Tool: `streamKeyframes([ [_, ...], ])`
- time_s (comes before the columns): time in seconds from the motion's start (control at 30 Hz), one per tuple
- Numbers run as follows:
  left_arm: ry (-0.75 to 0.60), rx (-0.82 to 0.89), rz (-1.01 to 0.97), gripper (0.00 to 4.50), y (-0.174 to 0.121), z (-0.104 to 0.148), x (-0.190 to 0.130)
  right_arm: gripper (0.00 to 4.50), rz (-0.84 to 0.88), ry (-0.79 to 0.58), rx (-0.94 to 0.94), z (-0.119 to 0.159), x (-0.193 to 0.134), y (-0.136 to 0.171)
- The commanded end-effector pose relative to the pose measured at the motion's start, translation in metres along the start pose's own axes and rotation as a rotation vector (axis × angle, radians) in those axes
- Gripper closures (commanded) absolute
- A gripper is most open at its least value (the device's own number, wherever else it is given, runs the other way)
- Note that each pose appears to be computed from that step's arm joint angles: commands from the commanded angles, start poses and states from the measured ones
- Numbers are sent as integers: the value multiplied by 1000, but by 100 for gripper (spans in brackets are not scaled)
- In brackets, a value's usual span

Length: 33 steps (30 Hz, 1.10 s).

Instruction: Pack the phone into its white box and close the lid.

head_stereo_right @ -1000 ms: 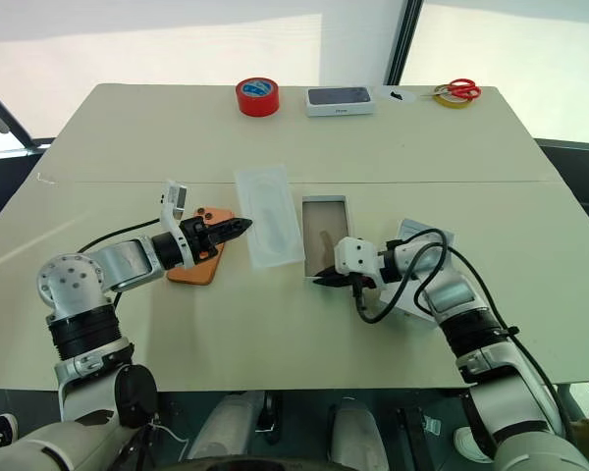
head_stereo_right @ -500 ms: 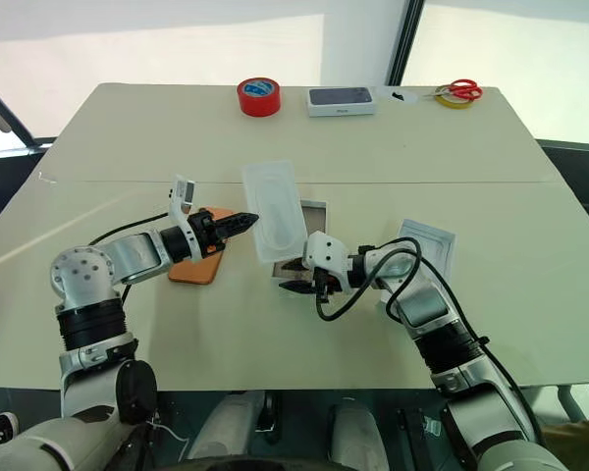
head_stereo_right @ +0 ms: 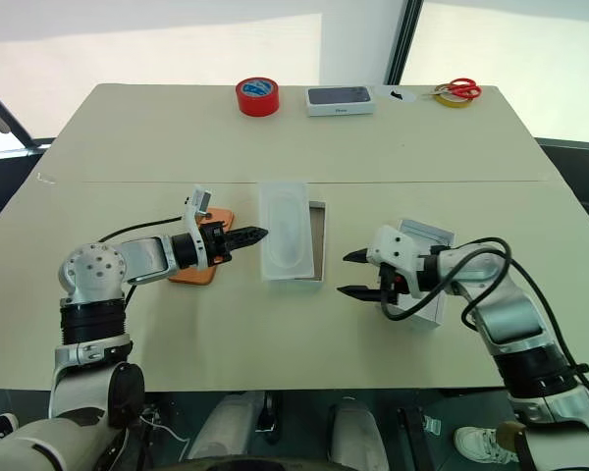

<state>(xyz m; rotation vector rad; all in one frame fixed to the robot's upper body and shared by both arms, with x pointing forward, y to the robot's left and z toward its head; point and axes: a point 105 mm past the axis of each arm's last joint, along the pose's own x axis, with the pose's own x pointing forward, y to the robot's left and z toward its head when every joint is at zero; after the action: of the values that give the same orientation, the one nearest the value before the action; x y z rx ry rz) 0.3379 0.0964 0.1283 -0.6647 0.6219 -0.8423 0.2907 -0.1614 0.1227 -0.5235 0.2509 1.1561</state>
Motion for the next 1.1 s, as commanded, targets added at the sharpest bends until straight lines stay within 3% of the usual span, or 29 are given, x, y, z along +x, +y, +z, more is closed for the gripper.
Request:
streamKeyframes([
  [0.03,0,59,-46,450,-8,12,6,146,-41,-23,-38,7,-7,-3],
  [0.5,119,130,-129,450,-6,11,37,146,-98,-69,-30,13,-1,-4],
  [0.6,125,145,-127,358,-5,11,39,138,-104,-73,-32,14,-1,-4],
  [0.73,133,161,-126,154,-6,11,38,138,-101,-83,-33,16,2,-5],
  [0.97,22,291,-125,154,-15,36,24,138,-151,-156,-80,35,16,-20],
  [1.1,-157,495,-74,146,-14,62,4,260,-228,-194,-139,47,39,-35],
])
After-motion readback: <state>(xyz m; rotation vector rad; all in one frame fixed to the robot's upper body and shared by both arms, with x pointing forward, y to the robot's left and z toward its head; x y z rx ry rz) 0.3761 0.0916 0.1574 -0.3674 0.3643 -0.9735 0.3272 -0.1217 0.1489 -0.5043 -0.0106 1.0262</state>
